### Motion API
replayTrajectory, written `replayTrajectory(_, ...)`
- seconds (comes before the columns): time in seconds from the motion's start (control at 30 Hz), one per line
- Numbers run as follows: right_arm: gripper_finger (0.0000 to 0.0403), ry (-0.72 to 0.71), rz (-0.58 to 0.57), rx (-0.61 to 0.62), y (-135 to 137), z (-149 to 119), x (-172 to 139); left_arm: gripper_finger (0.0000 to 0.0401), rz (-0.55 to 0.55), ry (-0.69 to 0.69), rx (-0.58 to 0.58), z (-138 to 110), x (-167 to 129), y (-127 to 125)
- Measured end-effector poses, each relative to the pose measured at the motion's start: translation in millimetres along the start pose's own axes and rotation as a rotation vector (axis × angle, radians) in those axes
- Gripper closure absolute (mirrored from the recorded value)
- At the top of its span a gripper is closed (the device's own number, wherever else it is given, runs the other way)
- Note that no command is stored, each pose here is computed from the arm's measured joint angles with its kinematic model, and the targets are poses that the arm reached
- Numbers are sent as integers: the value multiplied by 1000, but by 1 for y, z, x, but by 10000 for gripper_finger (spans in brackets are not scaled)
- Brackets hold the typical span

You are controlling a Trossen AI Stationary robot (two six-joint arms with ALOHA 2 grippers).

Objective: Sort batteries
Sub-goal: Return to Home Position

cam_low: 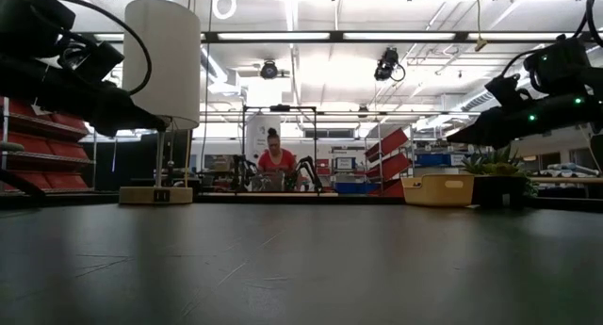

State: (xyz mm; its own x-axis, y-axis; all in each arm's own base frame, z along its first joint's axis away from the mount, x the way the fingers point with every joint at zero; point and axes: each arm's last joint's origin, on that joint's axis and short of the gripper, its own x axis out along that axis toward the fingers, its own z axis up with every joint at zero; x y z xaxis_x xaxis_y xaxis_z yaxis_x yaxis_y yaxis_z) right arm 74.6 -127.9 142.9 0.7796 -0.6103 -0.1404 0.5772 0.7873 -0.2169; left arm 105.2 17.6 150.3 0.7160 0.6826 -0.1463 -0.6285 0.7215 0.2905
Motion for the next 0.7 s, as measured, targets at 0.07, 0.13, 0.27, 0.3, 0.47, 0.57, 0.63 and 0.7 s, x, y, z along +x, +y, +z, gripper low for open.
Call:
replayTrajectory(0.07,398,0,0,0,0,0,0,385,0,0,0,0,0,0)
replayTrajectory(0.13,398,0,0,0,0,0,0,385,0,0,0,0,0,0)
replayTrajectory(0.27,402,0,0,0,0,0,0,385,0,0,0,0,0,0)
replayTrajectory(0.3,402,0,0,0,0,0,0,385,0,0,0,0,0,0)
replayTrajectory(0.47,401,0,0,0,0,0,0,385,0,0,0,0,0,0)
replayTrajectory(0.57,399,0,0,0,0,0,0,385,0,1,0,0,0,0)
replayTrajectory(0.63,398,0,0,1,0,0,0,385,0,1,0,0,0,0)
replayTrajectory(0.7,399,0,0,1,0,0,0,385,0,1,0,0,0,0)
